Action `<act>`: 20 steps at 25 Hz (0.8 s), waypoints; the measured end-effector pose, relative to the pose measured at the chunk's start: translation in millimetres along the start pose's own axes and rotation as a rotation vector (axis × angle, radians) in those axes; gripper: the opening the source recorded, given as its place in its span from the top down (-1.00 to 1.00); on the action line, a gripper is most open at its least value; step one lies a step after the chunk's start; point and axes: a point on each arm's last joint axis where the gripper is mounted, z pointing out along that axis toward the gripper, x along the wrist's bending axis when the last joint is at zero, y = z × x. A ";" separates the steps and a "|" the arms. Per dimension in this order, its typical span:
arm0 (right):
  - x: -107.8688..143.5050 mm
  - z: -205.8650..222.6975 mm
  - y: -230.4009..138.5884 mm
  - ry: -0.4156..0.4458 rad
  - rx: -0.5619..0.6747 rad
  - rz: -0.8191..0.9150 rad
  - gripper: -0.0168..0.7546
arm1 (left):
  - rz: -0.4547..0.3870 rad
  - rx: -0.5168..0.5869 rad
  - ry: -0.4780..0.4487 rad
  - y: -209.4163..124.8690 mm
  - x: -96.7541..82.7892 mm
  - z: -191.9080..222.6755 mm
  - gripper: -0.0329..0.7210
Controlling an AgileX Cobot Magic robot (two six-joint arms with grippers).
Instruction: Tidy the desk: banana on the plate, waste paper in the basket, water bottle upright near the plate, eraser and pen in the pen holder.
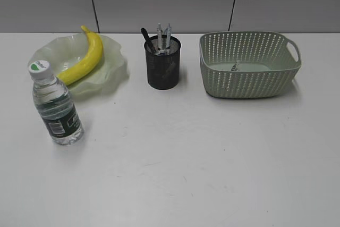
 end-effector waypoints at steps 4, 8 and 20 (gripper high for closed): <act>0.0 0.0 0.0 0.000 0.000 0.000 0.19 | -0.005 0.001 -0.009 -0.1 -0.8 0.0 0.17; 0.0 0.0 0.0 0.000 0.000 0.000 0.19 | -0.005 -0.001 -0.010 0.1 -0.9 0.0 0.19; 2.6 -0.7 -0.3 -0.331 0.001 0.153 0.19 | -0.200 -0.076 0.346 -0.3 -1.5 -0.9 0.24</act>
